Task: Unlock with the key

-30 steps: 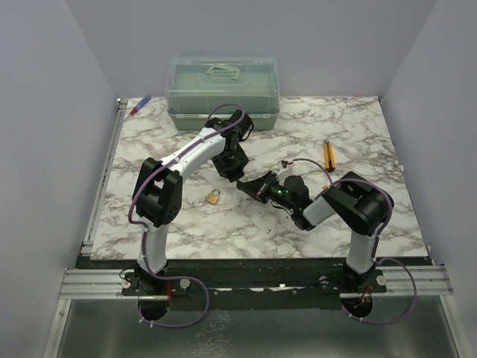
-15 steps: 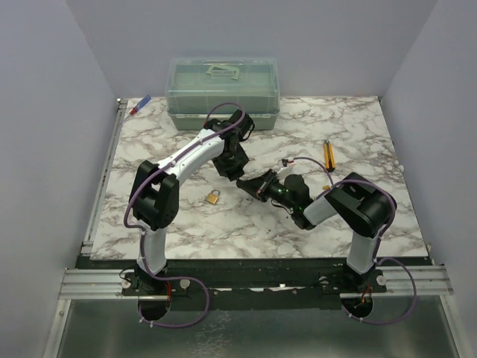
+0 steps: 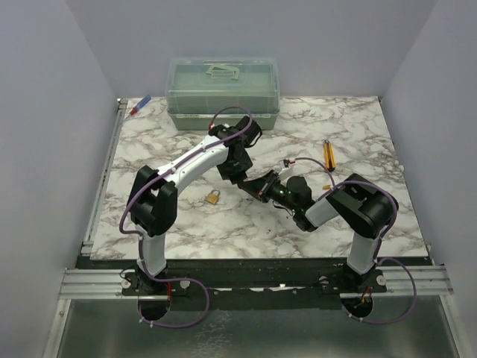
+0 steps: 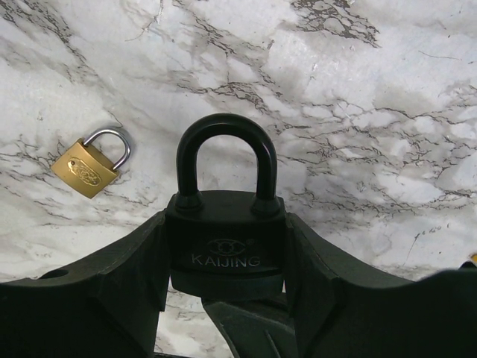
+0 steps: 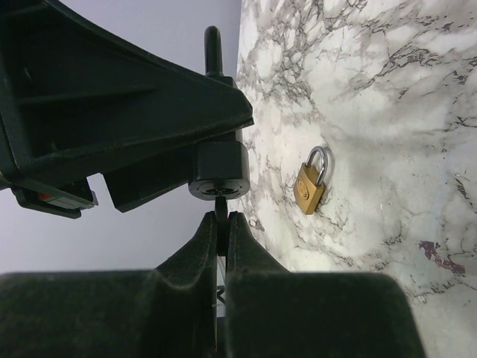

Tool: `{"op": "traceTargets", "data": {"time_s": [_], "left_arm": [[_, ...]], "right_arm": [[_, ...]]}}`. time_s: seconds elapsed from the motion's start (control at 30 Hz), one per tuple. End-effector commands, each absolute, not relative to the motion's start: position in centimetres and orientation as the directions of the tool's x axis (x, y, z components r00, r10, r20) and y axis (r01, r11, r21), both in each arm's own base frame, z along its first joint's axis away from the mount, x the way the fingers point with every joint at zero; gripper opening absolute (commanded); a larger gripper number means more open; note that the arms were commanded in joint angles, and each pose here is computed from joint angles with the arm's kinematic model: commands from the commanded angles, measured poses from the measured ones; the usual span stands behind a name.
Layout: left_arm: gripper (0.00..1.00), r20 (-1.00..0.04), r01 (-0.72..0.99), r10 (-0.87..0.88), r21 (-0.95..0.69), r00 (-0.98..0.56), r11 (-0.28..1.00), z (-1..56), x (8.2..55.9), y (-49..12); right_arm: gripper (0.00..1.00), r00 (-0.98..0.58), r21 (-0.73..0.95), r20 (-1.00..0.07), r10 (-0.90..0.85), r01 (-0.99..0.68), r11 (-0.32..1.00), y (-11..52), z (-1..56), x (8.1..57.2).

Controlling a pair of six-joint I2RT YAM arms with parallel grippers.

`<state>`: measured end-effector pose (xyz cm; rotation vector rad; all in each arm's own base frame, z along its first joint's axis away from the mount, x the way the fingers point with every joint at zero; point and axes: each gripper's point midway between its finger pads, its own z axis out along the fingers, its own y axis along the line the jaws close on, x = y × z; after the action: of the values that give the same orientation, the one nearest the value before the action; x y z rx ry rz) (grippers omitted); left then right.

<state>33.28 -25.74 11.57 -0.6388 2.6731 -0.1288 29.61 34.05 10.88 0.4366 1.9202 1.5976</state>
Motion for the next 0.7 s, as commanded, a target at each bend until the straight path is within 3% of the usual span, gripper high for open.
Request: {"op": "traceTargets", "data": {"time_s": [0.0, 0.67], "left_arm": [[0.00, -0.308, -0.354, -0.424, -0.258, -0.852, 0.899, 14.6, 29.9, -28.4], [0.00, -0.319, -0.237, -0.351, -0.346, -0.880, 0.908, 14.5, 25.9, -32.1]], "right_arm": [[0.00, -0.714, 0.956, -0.274, 0.645, -0.130, 0.262, 32.9, 10.6, 30.9], [0.00, -0.669, 0.928, -0.364, 0.648, -0.202, 0.312, 31.3, 12.3, 30.0]]}}
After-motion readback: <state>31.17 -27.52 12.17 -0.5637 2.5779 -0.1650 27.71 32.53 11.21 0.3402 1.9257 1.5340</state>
